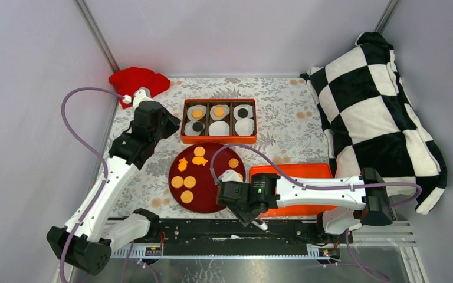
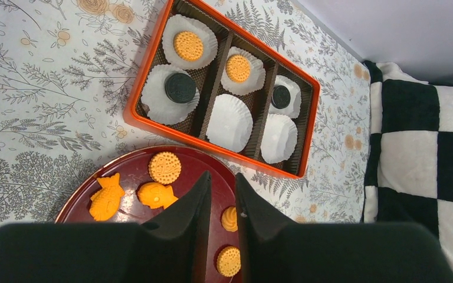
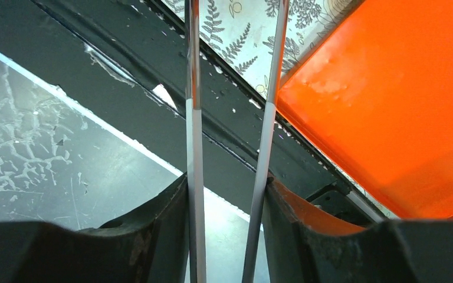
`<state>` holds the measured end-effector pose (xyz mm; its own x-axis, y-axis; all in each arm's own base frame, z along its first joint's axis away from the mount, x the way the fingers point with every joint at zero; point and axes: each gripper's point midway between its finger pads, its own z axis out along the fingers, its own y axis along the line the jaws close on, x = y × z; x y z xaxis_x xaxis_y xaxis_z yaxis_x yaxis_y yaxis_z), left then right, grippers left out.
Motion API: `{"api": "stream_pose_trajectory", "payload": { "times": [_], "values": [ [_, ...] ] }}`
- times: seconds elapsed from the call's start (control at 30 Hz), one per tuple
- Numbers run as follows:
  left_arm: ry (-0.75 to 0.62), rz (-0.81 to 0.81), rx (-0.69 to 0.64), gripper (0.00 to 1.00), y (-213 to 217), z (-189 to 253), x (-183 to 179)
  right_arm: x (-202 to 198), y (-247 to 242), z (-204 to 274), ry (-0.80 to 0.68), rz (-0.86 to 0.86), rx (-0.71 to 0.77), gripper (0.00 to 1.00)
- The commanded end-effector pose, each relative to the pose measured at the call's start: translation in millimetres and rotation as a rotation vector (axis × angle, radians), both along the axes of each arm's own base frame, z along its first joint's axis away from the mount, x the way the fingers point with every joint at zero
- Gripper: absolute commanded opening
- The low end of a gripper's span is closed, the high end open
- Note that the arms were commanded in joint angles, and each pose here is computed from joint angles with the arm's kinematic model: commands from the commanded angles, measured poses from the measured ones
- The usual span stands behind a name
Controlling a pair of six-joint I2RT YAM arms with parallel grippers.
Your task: Pack the cookies
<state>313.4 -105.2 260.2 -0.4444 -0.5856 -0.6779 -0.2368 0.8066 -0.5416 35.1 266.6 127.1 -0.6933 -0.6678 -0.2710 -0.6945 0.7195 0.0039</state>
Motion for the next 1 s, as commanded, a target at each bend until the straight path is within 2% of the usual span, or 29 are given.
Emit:
{"api": "stream_pose_trajectory", "payload": {
  "times": [0.0, 0.07, 0.37, 0.53, 0.73, 0.97],
  "values": [
    [-0.01, -0.005, -0.005, 0.26, -1, 2, -5, 4, 23, 22, -0.017, 0.02, 0.083, 0.33],
    [-0.013, -0.001, -0.006, 0.26, 0, 3, -5, 13, 32, 33, -0.061, 0.012, 0.116, 0.27],
    [-0.033, 0.03, 0.023, 0.26, 8, 14, -2, 63, 83, 62, -0.183, 0.009, 0.222, 0.2],
    [-0.042, 0.036, 0.041, 0.26, 10, 22, 0, 72, 66, 60, -0.179, 0.011, 0.147, 0.33],
    [-0.017, 0.03, 0.043, 0.26, 7, 11, 4, 64, 61, 41, -0.144, 0.044, 0.147, 0.36],
    [-0.012, 0.029, 0.046, 0.26, 8, 8, 3, 46, 72, 7, -0.027, 0.096, 0.118, 0.36]
  ]
}}
